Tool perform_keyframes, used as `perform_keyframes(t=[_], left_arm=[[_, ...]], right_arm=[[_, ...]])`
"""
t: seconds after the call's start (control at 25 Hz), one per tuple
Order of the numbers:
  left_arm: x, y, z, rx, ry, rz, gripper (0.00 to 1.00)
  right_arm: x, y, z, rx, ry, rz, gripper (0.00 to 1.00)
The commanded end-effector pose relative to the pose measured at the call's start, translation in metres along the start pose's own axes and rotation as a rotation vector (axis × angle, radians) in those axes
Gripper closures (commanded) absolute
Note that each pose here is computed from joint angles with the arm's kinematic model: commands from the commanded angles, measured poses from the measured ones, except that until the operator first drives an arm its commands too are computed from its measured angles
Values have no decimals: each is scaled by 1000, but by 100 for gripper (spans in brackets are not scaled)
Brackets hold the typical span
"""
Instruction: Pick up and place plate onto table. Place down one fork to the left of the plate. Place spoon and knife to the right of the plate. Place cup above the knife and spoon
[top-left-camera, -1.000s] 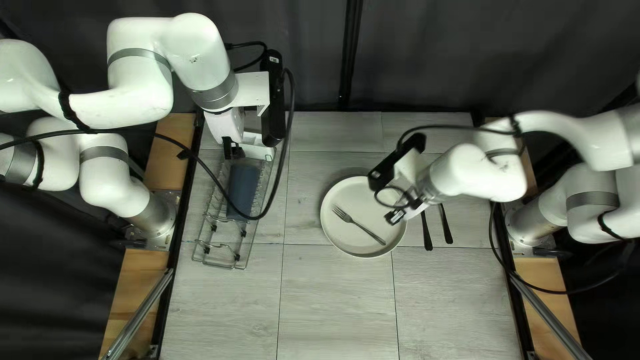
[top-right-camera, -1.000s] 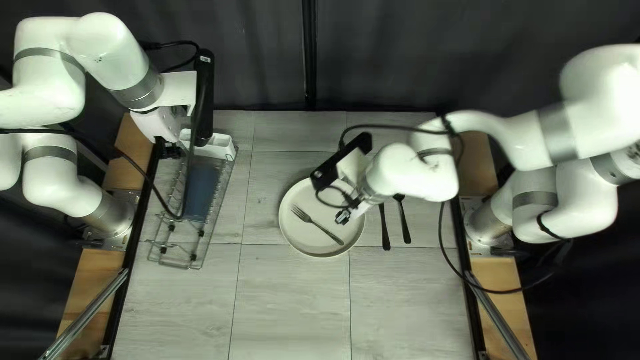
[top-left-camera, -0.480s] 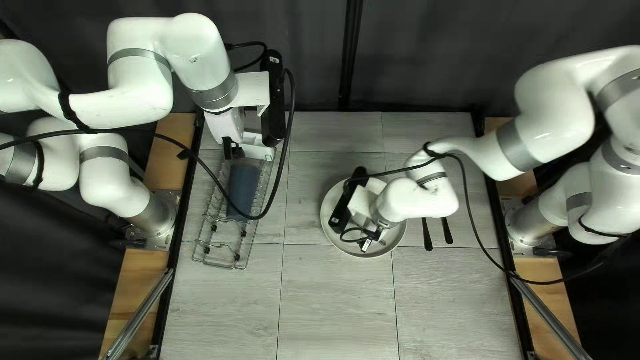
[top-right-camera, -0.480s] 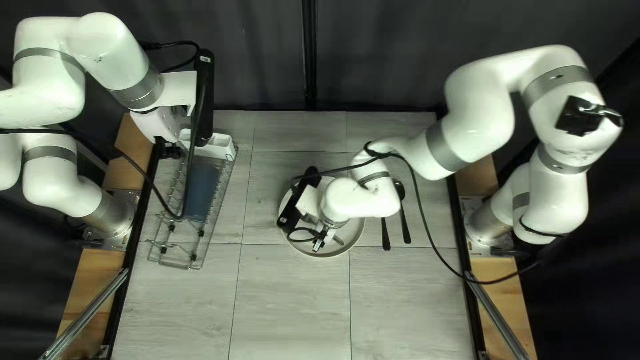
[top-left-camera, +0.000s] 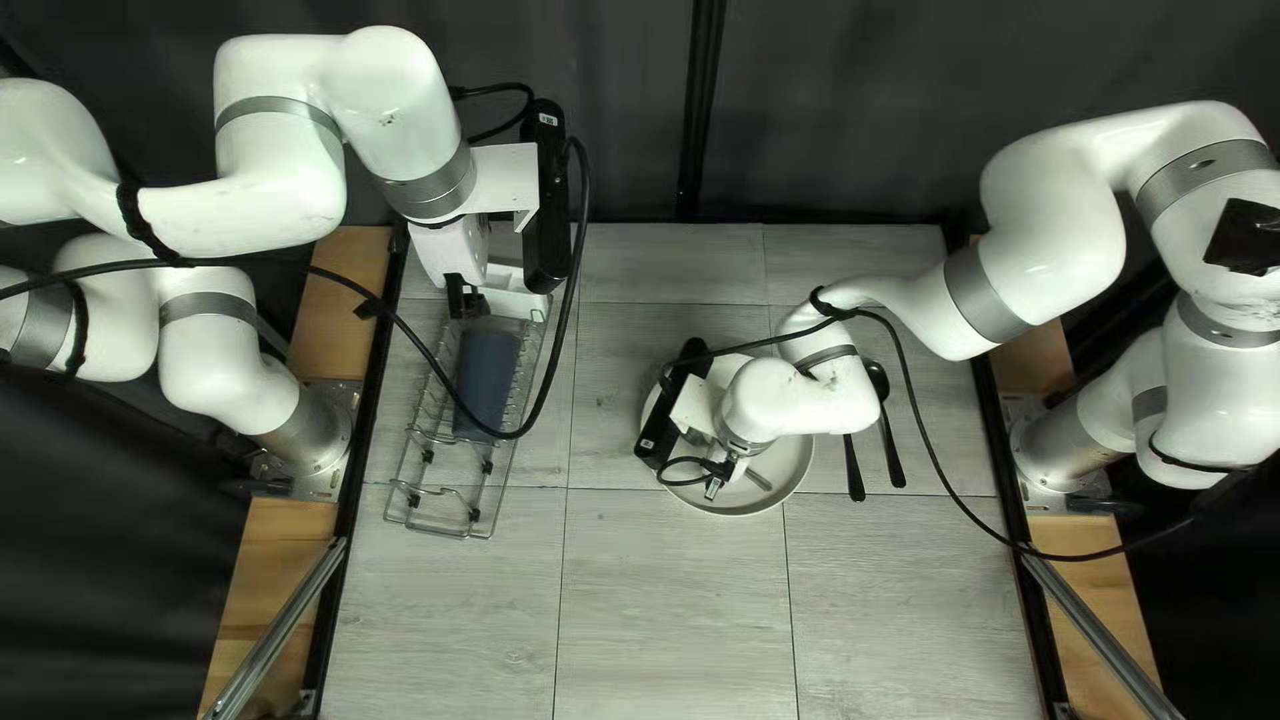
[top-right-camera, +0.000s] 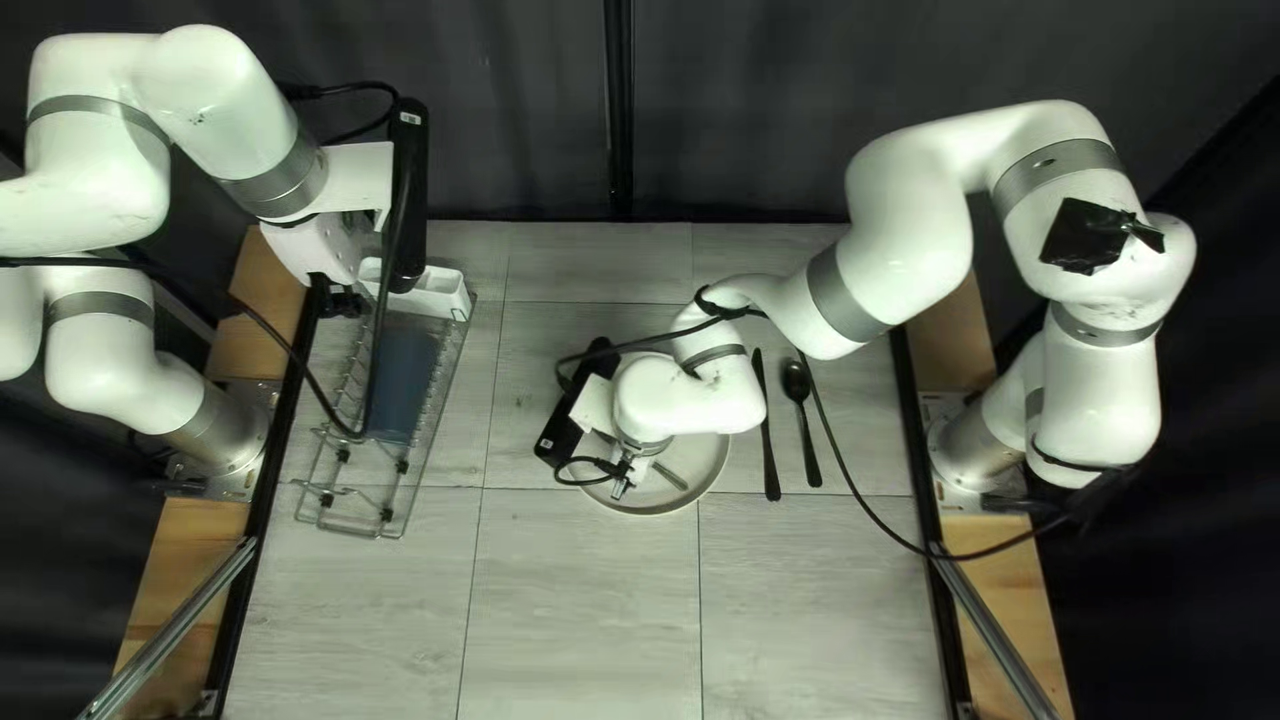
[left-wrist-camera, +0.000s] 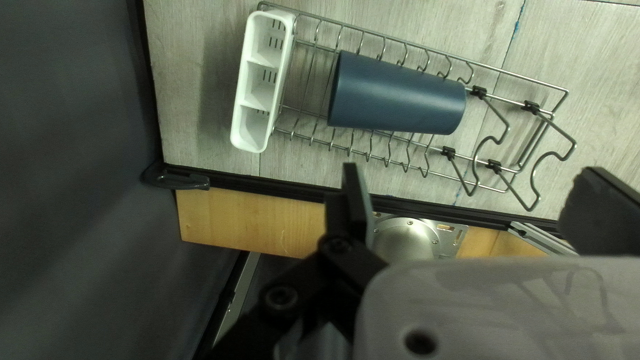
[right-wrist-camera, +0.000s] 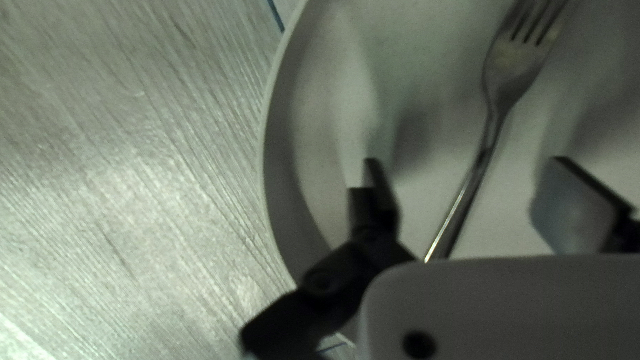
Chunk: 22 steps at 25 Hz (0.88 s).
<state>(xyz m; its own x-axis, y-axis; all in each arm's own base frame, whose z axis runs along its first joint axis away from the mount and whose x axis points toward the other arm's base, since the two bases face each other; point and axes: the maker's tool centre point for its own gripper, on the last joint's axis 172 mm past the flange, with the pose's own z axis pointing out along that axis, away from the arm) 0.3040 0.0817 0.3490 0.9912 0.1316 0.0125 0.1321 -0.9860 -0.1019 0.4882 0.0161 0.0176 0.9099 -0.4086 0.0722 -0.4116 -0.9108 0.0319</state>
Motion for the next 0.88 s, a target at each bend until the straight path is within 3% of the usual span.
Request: perform_keyframes(t=[0.04, 0.2, 0.28, 0.32, 0.36, 0.8, 0.88], left_arm=[[0, 0, 0, 0, 0, 0, 0], [0, 0, 0, 0, 0, 0, 0], [0, 0, 0, 0, 0, 0, 0], [0, 0, 0, 0, 0, 0, 0], [0, 0, 0, 0, 0, 0, 0], [0, 0, 0, 0, 0, 0, 0], [0, 0, 0, 0, 0, 0, 0]], right_arm=[[1, 4, -4, 2, -4, 10, 100], [0, 4, -21, -2, 3, 25, 100], [-1, 6, -32, -7, 12, 33, 84], [-1, 7, -33, -7, 14, 37, 18], [-1, 9, -32, -8, 15, 40, 1], [0, 9, -4, 6, -4, 43, 4], [0, 7, -3, 11, -4, 43, 8]])
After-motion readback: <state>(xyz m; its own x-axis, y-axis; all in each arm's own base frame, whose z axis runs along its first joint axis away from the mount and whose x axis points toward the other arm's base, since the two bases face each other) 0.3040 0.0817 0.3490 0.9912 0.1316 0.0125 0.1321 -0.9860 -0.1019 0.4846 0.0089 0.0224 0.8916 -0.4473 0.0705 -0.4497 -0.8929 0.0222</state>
